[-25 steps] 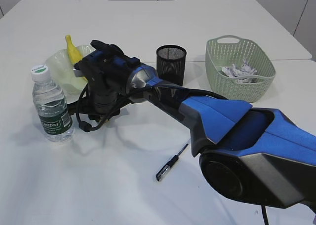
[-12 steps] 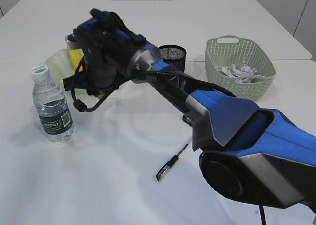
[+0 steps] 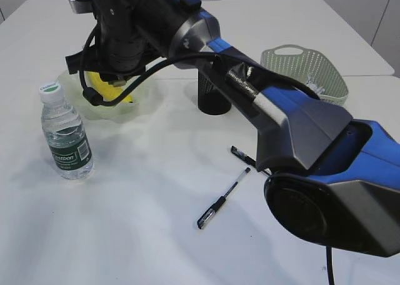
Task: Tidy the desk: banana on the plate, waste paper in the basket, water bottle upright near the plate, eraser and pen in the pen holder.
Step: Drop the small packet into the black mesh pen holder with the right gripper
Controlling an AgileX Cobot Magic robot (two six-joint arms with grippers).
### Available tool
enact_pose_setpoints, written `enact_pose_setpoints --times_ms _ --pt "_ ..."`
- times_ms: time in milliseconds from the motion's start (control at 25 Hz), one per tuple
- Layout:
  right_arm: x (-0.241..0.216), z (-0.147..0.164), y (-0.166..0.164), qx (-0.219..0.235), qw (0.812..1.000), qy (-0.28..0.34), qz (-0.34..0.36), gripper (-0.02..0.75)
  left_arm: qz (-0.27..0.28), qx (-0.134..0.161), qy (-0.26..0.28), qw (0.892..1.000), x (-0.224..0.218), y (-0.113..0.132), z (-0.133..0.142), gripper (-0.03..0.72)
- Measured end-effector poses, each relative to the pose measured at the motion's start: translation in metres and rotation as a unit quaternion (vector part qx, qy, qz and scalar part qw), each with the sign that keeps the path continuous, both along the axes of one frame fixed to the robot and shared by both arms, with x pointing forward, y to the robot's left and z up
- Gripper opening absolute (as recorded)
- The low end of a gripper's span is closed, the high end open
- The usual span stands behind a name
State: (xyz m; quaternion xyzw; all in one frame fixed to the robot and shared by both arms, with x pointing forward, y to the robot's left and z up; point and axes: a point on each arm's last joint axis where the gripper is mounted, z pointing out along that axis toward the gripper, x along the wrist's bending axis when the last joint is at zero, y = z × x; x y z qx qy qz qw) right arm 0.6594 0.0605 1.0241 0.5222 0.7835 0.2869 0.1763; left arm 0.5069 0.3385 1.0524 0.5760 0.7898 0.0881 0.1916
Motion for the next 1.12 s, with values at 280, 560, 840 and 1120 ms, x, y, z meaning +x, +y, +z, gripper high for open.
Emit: enact_pose_setpoints --times_ms 280,560,840,1120 --pt "0.004 0.037 -0.021 0.003 0.999 -0.035 -0.004 0.176 0.000 0.000 0.000 1.000 0.000 0.000 0.000 0.528" --pt "0.018 0.072 -0.059 -0.005 0.997 -0.073 -0.024 0.176 0.000 0.000 0.000 1.000 0.000 0.000 0.000 0.528" --pt "0.029 0.098 -0.095 -0.035 0.992 -0.114 -0.051 0.176 0.000 -0.001 0.000 1.000 0.000 0.000 0.000 0.528" --pt "0.045 0.099 -0.127 -0.044 0.989 -0.115 -0.084 0.176 0.001 0.000 -0.002 1.000 0.000 0.000 0.000 0.528"
